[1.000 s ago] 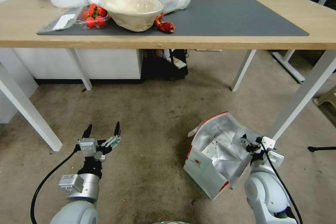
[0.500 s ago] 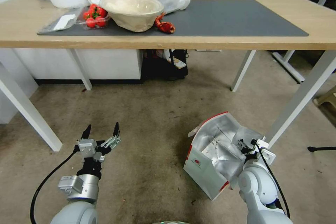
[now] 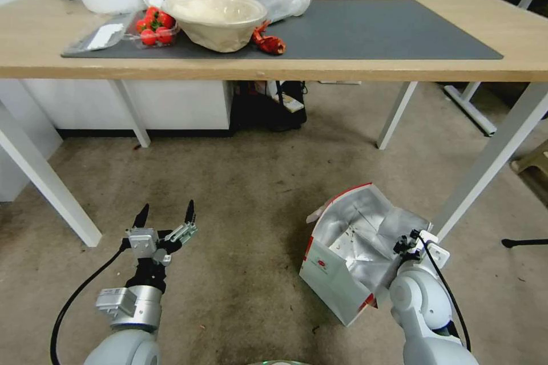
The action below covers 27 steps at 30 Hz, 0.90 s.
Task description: Pick up the food delivery bag from the floor and place it on the table.
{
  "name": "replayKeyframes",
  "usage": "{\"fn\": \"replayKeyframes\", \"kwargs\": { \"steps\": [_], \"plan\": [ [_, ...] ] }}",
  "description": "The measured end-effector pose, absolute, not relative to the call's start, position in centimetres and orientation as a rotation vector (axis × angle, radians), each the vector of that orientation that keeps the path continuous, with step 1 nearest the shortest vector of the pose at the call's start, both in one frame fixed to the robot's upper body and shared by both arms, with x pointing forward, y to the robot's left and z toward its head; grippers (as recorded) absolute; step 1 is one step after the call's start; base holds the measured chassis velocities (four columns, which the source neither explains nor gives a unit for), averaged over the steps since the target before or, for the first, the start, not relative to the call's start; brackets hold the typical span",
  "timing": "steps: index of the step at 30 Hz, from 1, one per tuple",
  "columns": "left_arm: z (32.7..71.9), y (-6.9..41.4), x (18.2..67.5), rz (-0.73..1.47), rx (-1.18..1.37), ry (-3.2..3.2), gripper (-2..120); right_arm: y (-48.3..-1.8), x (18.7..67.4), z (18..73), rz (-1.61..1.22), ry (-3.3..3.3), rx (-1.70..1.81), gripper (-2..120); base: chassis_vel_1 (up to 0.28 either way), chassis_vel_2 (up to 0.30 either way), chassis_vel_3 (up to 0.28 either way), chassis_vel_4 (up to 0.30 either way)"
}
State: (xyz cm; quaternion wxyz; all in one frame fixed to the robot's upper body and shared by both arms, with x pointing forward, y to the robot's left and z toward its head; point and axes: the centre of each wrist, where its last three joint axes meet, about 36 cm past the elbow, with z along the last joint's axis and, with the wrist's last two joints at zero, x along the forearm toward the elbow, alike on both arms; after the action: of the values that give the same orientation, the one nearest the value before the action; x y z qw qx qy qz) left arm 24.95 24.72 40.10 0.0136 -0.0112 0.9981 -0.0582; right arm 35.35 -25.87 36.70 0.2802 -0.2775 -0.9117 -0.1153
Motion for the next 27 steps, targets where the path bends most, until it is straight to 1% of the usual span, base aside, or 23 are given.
{"fn": "replayKeyframes", "kwargs": {
  "steps": [1, 3, 4, 5, 12, 15, 16, 20, 21, 24, 25, 27],
  "plan": [
    [40.1, 24.7, 24.9, -0.181, -0.035, 3.109, 100, -25.9, 35.3, 36.7, -0.309, -2.444, -0.744, 12, 0.000, 0.000, 0.000, 0.000],
    [40.1, 24.7, 24.9, -0.181, -0.036, 3.109, 100, -25.9, 35.0, 37.0, -0.299, -2.461, -0.734, 3, 0.000, 0.000, 0.000, 0.000],
    [40.1, 24.7, 24.9, -0.181, -0.036, 3.109, 100, -25.9, 35.0, 37.0, -0.299, -2.461, -0.734, 3, 0.000, 0.000, 0.000, 0.000],
    [40.1, 24.7, 25.0, -0.181, -0.036, 3.110, 100, -25.9, 34.9, 37.1, -0.290, -2.476, -0.725, 0, 0.000, 0.000, 0.000, 0.000],
    [40.0, 24.7, 25.0, -0.182, -0.035, 3.109, 100, -26.5, 33.4, 38.1, -0.221, -2.596, -0.577, 0, 0.000, 0.000, 0.000, 0.000],
    [40.0, 24.7, 25.0, -0.181, -0.035, 3.110, 100, -27.3, 32.1, 41.0, -0.209, -2.710, -0.285, 0, 0.000, 0.000, 0.000, 0.000],
    [40.0, 24.7, 25.0, -0.181, -0.035, 3.110, 100, -27.3, 32.1, 41.0, -0.209, -2.710, -0.285, 0, 0.000, 0.000, 0.000, 0.000],
    [39.9, 24.7, 25.1, -0.184, -0.036, 3.108, 100, -28.5, 31.7, 45.1, -0.184, -2.777, 0.052, 0, 0.000, 0.000, 0.000, 0.000],
    [39.9, 24.7, 25.1, -0.184, -0.036, 3.108, 100, -28.5, 31.7, 45.1, -0.184, -2.777, 0.052, 0, 0.000, 0.000, 0.000, 0.000],
    [39.9, 24.6, 25.1, -0.185, -0.038, 3.109, 100, -29.4, 31.7, 47.6, -0.160, -2.789, 0.324, 0, 0.000, 0.000, 0.000, 0.000],
    [39.9, 24.6, 25.1, -0.185, -0.038, 3.109, 100, -29.4, 31.7, 47.6, -0.160, -2.789, 0.324, 0, 0.000, 0.000, 0.000, 0.000],
    [39.8, 24.6, 25.2, -0.184, -0.039, 3.109, 100, -30.3, 32.1, 49.0, -0.147, -2.778, 0.518, 0, 0.000, 0.000, 0.000, 0.000]
  ]
}}
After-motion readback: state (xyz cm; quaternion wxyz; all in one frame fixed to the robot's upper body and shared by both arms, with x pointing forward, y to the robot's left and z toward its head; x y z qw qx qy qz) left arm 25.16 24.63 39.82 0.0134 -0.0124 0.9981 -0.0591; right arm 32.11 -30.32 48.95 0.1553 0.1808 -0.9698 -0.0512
